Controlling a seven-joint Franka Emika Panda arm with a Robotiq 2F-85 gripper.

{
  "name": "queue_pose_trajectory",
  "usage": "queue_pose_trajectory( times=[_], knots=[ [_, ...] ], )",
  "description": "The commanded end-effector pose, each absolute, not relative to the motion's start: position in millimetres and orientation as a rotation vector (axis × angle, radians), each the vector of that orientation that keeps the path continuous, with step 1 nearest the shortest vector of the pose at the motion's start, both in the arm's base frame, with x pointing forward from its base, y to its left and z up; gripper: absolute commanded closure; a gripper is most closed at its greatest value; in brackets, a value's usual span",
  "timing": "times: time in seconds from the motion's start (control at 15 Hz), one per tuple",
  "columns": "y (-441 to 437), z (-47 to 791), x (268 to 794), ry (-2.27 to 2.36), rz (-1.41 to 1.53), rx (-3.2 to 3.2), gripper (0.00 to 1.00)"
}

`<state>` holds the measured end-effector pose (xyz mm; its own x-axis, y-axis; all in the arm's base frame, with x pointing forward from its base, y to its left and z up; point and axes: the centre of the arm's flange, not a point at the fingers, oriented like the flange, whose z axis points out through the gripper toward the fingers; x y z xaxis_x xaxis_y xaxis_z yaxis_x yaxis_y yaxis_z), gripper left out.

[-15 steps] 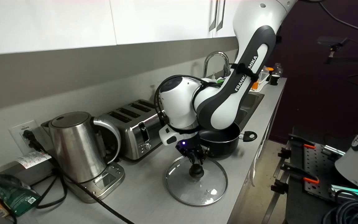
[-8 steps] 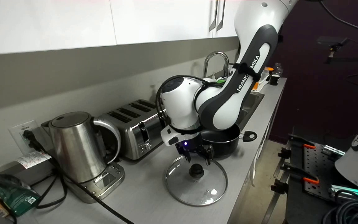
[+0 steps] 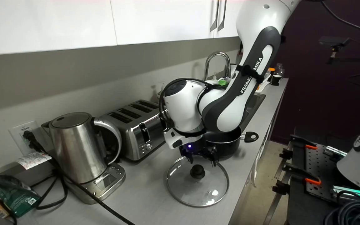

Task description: Put the lid on the pot

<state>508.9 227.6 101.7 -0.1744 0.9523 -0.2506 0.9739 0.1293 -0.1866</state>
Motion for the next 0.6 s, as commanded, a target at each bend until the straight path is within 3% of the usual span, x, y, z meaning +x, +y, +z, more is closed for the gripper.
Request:
queue_pose_trajectory(
  times=[0.0,0.53],
  knots=[
    [220.7,101.3,507.9,2.328,-0.506,1.935,0.00],
    [212.3,80.9,510.4,2.328,-0.555,1.888,0.00]
  ],
)
